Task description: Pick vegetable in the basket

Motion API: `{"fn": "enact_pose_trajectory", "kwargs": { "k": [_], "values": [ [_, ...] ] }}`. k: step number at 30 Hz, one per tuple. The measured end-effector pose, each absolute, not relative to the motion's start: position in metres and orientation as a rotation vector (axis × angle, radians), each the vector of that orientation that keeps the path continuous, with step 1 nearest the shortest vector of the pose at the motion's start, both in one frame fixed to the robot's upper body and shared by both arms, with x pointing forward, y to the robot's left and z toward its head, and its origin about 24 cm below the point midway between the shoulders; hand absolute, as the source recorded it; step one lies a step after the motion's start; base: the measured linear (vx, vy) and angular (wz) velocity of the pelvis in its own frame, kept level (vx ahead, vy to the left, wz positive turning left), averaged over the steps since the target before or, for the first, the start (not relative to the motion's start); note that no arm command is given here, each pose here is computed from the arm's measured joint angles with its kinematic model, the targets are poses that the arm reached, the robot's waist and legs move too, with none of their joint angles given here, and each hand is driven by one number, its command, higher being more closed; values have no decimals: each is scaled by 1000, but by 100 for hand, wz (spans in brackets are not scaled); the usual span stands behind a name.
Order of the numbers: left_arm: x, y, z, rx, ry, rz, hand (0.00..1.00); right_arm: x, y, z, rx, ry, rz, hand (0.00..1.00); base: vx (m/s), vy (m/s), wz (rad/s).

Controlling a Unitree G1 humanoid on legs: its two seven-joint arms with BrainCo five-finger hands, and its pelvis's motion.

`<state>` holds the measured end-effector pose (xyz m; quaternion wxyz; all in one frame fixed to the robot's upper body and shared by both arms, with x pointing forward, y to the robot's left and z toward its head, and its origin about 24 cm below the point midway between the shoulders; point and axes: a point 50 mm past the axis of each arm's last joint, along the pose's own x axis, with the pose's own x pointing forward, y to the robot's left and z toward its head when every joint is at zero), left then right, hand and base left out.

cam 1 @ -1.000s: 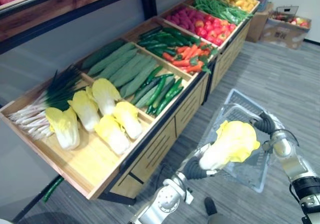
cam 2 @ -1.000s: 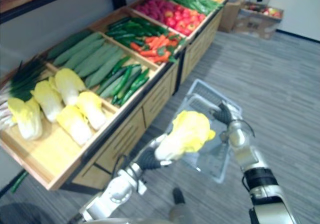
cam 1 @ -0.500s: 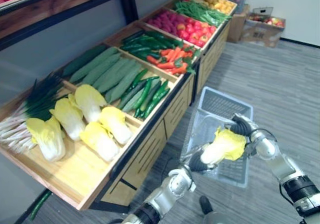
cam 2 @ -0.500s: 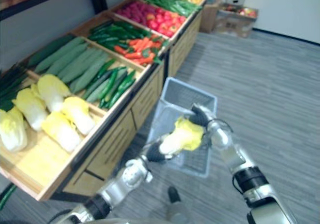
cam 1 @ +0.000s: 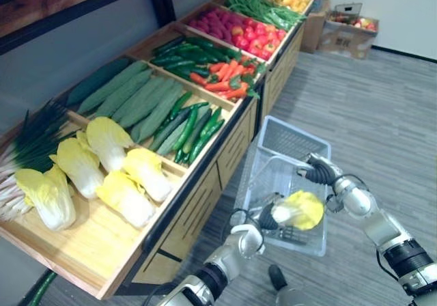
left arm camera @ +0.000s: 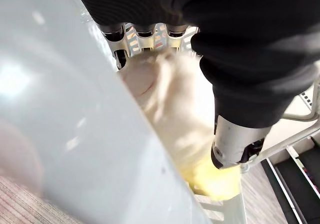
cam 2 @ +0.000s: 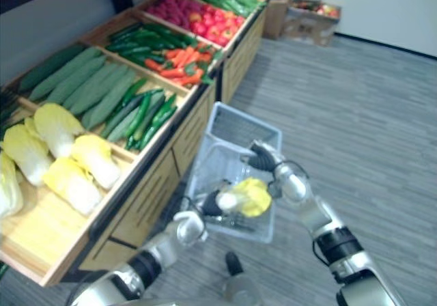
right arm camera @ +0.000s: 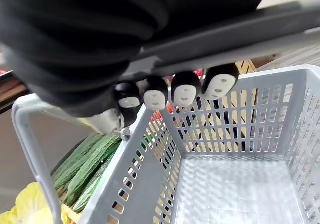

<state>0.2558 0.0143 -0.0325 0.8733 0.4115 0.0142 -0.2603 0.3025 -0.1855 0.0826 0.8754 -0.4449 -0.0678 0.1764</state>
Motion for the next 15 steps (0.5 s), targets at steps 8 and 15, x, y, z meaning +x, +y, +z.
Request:
{"fn": "enact_pose_trajectory", "kwargs": {
  "k": [8,15],
  "values": [
    [255,15,-37,866,60,-554,0,302,-182,81,-915,-143,372,100,-24,-6,1],
    [258,12,-34,890,48,-583,0,300,-186,72,-878,-105,349,100,-13,-7,12]
  ]
}}
